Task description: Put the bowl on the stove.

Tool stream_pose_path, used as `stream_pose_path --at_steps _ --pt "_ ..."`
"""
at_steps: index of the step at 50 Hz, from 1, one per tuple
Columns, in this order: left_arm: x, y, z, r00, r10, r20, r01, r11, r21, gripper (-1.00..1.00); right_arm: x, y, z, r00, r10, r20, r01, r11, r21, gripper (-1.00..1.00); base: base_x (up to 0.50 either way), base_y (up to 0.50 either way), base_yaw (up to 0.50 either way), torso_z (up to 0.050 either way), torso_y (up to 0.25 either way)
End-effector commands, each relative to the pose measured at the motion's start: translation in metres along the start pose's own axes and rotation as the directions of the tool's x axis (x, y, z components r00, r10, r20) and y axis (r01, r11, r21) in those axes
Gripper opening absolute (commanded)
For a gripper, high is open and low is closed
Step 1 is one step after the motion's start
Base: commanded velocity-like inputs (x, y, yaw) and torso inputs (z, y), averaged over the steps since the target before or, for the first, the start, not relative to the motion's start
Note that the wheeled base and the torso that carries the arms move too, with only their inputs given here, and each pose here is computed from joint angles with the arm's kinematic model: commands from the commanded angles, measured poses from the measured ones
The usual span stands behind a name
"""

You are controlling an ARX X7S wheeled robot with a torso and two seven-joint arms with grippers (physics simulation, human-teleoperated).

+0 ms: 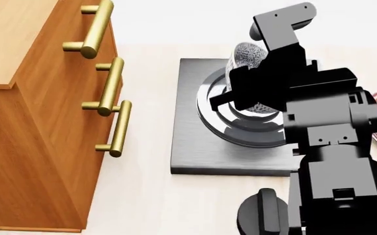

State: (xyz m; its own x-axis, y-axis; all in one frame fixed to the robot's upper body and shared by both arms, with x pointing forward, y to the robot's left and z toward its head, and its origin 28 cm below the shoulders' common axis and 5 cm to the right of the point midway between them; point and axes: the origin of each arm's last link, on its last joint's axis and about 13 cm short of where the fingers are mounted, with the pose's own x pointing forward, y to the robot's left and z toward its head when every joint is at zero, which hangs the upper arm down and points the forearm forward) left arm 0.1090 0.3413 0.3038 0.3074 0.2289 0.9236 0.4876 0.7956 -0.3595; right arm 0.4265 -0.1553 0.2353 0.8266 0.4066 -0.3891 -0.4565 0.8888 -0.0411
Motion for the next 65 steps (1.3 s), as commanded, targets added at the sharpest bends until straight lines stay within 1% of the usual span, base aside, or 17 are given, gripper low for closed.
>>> stream_pose_path --at_steps 1,4,5,6,7,9,17,20,23,32,33,46,51,55,59,64,65 --pt "-0.004 0.000 0.001 0.999 -0.046 0.023 0.045 0.998 0.031 1.00 0.004 0.007 0.003 0.999 0.042 0.018 -0.042 0.999 0.003 -1.00 0.00 0.00 0.00 0.000 0.000" --pt "-0.004 0.000 0.001 0.999 -0.048 0.023 0.048 0.998 0.036 1.00 0.004 0.007 0.003 0.999 0.042 0.021 -0.042 0.999 0.005 -1.00 0.00 0.00 0.00 0.000 -0.153" --pt "-0.004 0.000 0.001 0.999 -0.035 0.026 0.035 0.999 0.027 1.00 0.004 0.007 0.003 0.999 0.043 0.020 -0.043 0.999 0.004 -1.00 0.00 0.00 0.00 0.000 -0.250" --pt "-0.003 0.001 0.002 1.000 0.011 0.022 -0.011 1.000 -0.019 1.00 0.004 0.007 0.003 0.999 0.040 0.022 -0.040 0.999 0.005 -1.00 0.00 0.00 0.00 0.000 0.000" --pt "-0.002 0.002 0.002 1.000 0.018 0.017 -0.018 1.000 -0.025 1.00 0.004 0.007 0.003 0.999 0.041 0.022 -0.041 0.999 0.006 -1.00 0.00 0.00 0.00 0.000 0.000" --pt "-0.003 0.001 0.002 1.000 0.001 0.022 -0.001 1.000 -0.012 1.00 0.005 0.007 0.003 0.999 0.040 0.021 -0.040 0.999 0.008 -1.00 0.00 0.00 0.00 0.000 0.000" --pt "-0.003 0.002 0.002 1.000 0.002 0.021 -0.001 1.000 -0.015 1.00 0.005 0.007 0.001 0.999 0.039 0.018 -0.040 0.999 0.018 -1.00 0.00 0.00 0.00 0.000 0.000" --pt "-0.003 0.002 0.002 1.000 0.000 0.024 0.000 1.000 -0.016 1.00 0.005 0.007 0.000 0.999 0.041 0.002 -0.041 0.999 0.016 -1.00 0.00 0.00 0.00 0.000 0.000" --pt "-0.003 0.002 0.002 1.000 0.000 0.024 0.001 1.000 -0.019 1.00 0.004 0.007 0.000 0.999 0.039 -0.011 -0.039 0.999 -0.003 -1.00 0.00 0.00 0.00 0.000 0.000" --pt "-0.003 0.002 0.002 1.000 0.000 0.026 0.000 1.000 -0.020 1.00 0.004 0.007 0.001 0.999 0.039 -0.021 -0.039 0.999 -0.006 -1.00 0.00 0.00 0.00 0.000 0.000" --pt "-0.003 0.002 0.002 1.000 0.001 0.026 -0.001 1.000 -0.020 1.00 0.004 0.007 0.001 0.999 0.038 -0.020 -0.039 0.999 -0.006 1.00 0.00 0.00 0.00 0.000 0.000" --pt "-0.003 0.002 0.002 1.000 0.003 0.027 -0.003 1.000 -0.022 1.00 0.003 0.007 0.002 0.999 0.047 -0.009 -0.047 0.999 0.006 1.00 0.00 0.00 0.00 0.000 0.000" --pt "-0.003 0.002 0.002 1.000 0.003 0.029 -0.002 1.000 -0.021 1.00 0.003 0.007 0.002 0.997 0.075 0.001 -0.075 0.997 0.025 1.00 0.00 0.00 0.00 0.000 0.000" --pt "-0.003 0.002 0.001 1.000 0.003 0.028 -0.002 1.000 -0.018 1.00 0.003 0.006 0.004 0.995 0.099 0.028 -0.100 0.995 0.031 1.00 0.00 0.00 0.00 0.000 0.000" --pt "-0.003 0.002 0.001 1.000 0.005 0.027 -0.005 1.000 -0.015 1.00 0.003 0.006 0.007 0.988 0.124 0.087 -0.128 0.991 0.041 1.00 0.00 0.00 0.00 0.000 0.000" --pt "-0.003 0.002 0.000 1.000 0.002 0.029 -0.002 1.000 -0.001 1.00 0.003 0.005 0.010 0.981 0.149 0.126 -0.153 0.988 0.021 1.00 0.00 0.00 0.00 0.000 0.000" --pt "-0.003 0.002 0.000 1.000 0.000 0.027 0.000 1.000 0.004 1.00 0.003 0.005 0.010 0.977 0.158 0.143 -0.164 0.986 0.028 1.00 0.00 0.00 0.00 0.000 0.000"
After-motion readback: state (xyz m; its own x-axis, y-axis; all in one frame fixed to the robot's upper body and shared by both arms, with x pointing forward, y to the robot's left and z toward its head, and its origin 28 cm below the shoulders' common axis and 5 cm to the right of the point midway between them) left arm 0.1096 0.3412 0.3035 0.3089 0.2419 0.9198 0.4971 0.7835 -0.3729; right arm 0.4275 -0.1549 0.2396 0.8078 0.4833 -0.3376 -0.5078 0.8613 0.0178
